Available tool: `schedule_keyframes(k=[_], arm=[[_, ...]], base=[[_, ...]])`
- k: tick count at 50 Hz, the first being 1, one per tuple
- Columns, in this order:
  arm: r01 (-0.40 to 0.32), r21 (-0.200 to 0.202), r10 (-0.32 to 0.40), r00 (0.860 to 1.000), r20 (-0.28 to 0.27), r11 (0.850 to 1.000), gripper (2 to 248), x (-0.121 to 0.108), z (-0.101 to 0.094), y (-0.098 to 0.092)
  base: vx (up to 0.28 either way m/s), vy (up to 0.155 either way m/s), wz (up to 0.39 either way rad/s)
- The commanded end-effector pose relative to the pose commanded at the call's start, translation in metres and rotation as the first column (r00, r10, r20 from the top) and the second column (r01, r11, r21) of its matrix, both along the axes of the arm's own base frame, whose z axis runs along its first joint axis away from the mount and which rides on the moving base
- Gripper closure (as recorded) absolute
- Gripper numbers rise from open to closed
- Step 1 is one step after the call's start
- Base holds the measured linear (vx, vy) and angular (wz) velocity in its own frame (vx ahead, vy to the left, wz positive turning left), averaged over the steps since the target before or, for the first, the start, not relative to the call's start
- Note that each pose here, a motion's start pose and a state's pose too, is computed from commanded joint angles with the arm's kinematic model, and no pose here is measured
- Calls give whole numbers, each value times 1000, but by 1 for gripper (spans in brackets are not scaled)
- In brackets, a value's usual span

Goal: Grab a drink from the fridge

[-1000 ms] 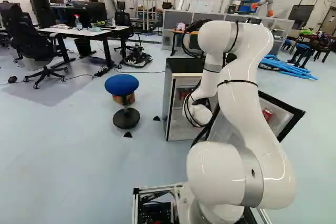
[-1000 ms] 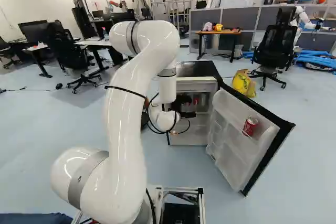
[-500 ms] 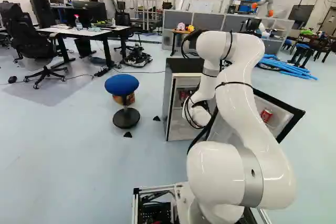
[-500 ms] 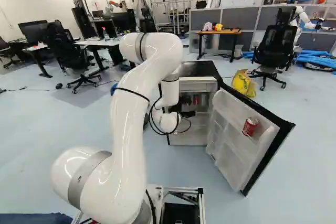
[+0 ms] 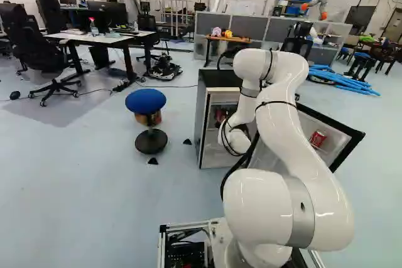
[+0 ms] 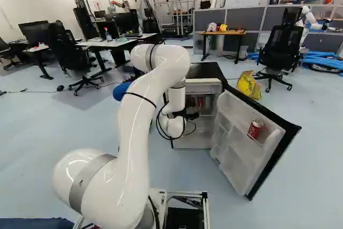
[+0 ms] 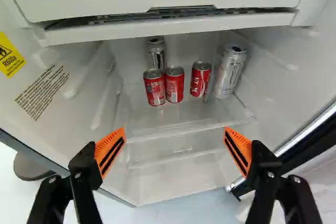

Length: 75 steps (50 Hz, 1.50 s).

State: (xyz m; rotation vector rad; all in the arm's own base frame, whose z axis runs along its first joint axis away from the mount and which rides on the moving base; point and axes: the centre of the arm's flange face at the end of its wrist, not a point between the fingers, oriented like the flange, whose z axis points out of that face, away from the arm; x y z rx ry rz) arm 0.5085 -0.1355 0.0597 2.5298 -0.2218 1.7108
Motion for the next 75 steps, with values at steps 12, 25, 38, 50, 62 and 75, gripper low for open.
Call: schedule_keyframes(k=[12, 25, 38, 50, 62, 75], arm=[[-17, -3, 18, 999, 31, 1000, 3, 11, -13, -5], [-22, -8, 23, 998, 55, 1000, 3, 21, -17, -12], [-13, -14, 14, 997, 74, 1000, 3, 32, -21, -20], [-4, -22, 6, 995, 96, 1000, 3, 44, -25, -29], [4, -29, -1, 993, 119, 1000, 3, 57, -31, -38], [-1, -34, 5, 992, 125, 999, 3, 69, -36, -39]], base=[[0, 0, 0], [0, 0, 0], [0, 0, 0], [0, 0, 0], [0, 0, 0], [0, 0, 0]])
